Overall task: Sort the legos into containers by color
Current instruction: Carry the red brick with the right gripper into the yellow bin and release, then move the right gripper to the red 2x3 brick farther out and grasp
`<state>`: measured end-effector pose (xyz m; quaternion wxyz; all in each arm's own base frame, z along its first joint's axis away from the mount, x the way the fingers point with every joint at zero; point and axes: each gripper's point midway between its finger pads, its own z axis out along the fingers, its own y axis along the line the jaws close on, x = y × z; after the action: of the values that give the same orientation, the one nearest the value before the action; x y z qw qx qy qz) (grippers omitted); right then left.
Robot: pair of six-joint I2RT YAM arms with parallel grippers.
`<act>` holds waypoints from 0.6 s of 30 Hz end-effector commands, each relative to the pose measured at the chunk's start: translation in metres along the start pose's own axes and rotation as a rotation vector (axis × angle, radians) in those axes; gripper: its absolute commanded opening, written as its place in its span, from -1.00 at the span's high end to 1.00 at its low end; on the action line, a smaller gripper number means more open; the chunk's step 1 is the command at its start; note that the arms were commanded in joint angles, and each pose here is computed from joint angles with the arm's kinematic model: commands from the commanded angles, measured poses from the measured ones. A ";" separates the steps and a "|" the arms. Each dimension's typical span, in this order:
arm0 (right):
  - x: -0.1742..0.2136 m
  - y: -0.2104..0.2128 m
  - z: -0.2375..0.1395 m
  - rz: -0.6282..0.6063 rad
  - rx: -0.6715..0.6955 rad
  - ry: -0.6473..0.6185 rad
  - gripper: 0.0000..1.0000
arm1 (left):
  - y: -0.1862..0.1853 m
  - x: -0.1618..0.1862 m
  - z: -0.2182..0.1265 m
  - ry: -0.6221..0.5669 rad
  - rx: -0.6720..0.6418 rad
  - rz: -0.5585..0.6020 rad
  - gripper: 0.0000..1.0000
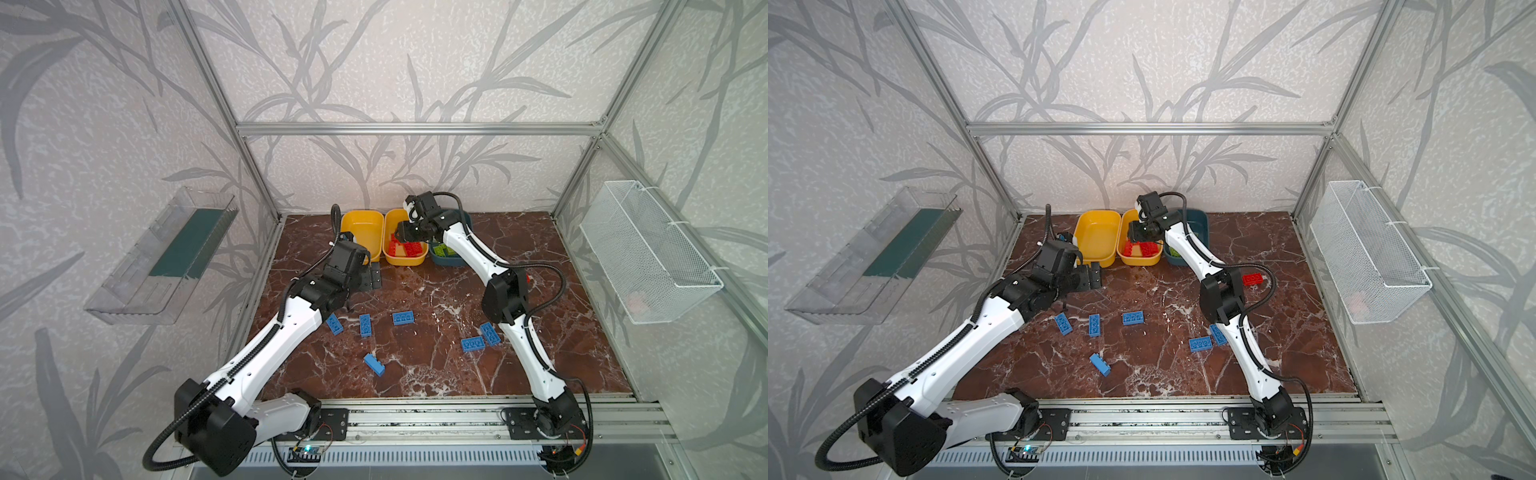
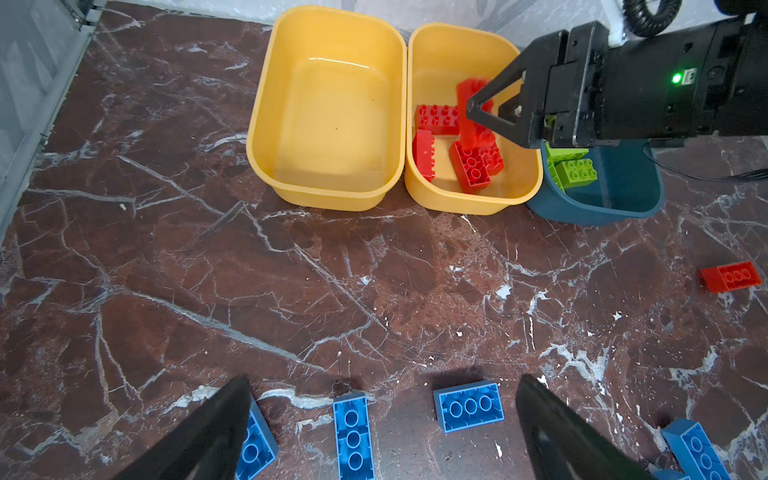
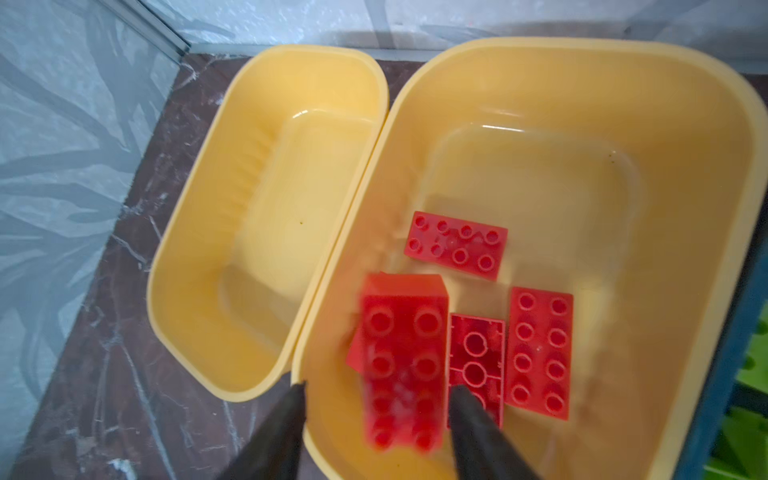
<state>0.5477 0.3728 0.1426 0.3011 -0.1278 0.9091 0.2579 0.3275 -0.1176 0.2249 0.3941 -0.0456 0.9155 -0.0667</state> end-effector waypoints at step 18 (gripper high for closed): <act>0.013 -0.109 -0.173 0.144 0.374 0.038 -0.64 | -0.073 -0.024 0.031 0.053 0.242 0.026 -0.98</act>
<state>0.5123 0.2402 0.2117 0.2975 -0.0596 0.9407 0.1514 0.3610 -0.1647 0.2191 0.3650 -0.0073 0.9219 -0.1297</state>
